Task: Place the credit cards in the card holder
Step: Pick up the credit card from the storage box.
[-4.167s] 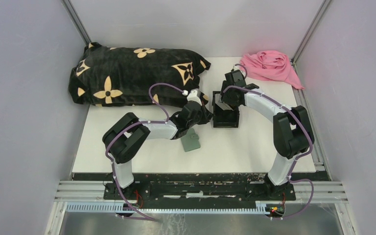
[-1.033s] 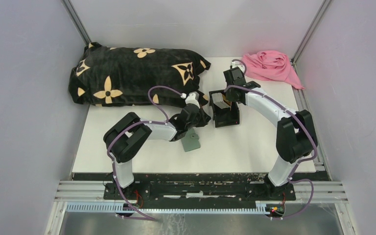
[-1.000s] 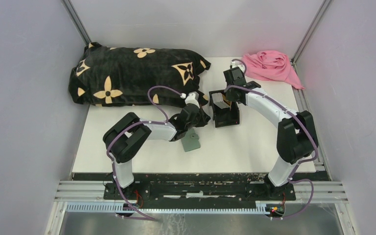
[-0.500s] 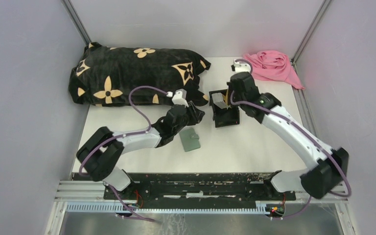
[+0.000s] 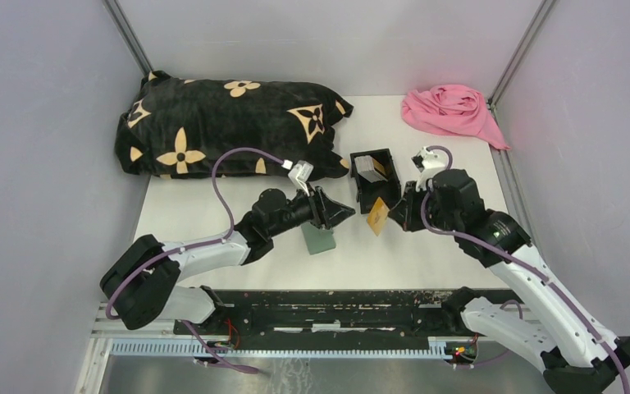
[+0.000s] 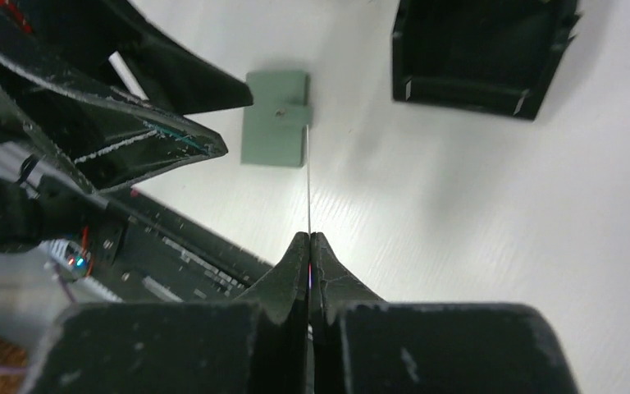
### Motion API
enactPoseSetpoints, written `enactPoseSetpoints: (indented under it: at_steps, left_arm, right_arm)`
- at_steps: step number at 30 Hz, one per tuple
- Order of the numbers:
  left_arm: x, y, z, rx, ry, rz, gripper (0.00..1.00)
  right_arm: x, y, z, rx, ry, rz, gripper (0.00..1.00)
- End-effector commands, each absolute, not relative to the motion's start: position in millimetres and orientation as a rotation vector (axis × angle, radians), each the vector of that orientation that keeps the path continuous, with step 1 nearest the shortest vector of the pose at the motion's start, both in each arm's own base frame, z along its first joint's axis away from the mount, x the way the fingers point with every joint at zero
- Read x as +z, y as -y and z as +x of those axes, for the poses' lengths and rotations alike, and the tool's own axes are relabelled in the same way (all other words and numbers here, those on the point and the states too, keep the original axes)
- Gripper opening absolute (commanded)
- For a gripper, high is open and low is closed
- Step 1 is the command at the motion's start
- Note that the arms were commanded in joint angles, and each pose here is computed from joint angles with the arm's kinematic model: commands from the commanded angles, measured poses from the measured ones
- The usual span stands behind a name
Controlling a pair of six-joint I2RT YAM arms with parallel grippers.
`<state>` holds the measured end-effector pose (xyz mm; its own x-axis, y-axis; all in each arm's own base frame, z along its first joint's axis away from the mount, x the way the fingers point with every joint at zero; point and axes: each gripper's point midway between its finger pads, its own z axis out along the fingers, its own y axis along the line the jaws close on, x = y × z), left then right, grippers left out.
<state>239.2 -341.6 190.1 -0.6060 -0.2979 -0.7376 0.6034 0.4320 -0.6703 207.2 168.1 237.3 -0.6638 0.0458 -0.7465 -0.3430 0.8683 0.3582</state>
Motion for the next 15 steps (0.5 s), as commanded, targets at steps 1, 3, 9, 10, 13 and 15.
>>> enactPoseSetpoints:
  at_steps: [1,3,9,10,13,15]
  left_arm:
    - [225.7,353.6,197.3,-1.516,-1.658,0.513,0.64]
    - [229.4,355.2,187.6,-1.561,-1.64,0.56,0.64]
    - [230.9,355.1,169.8,-1.64,-1.618,0.638,0.64]
    - [230.7,355.1,167.0,-1.651,-1.617,0.651,0.64]
    - [227.1,355.3,162.9,-1.665,-1.628,0.676,0.63]
    - [223.7,355.0,160.9,-1.667,-1.639,0.687,0.63]
  right_arm:
    - [243.4,-189.1,172.7,0.864,-2.233,-0.263,0.01]
    - [245.4,-193.3,162.6,0.932,-2.23,-0.272,0.01]
    - [248.5,-202.8,149.7,1.051,-2.229,-0.277,0.01]
    - [248.1,-203.9,149.7,1.058,-2.229,-0.277,0.01]
    - [249.6,-208.1,150.7,1.083,-2.226,-0.278,0.01]
    - [249.7,-210.8,153.1,1.091,-2.225,-0.278,0.01]
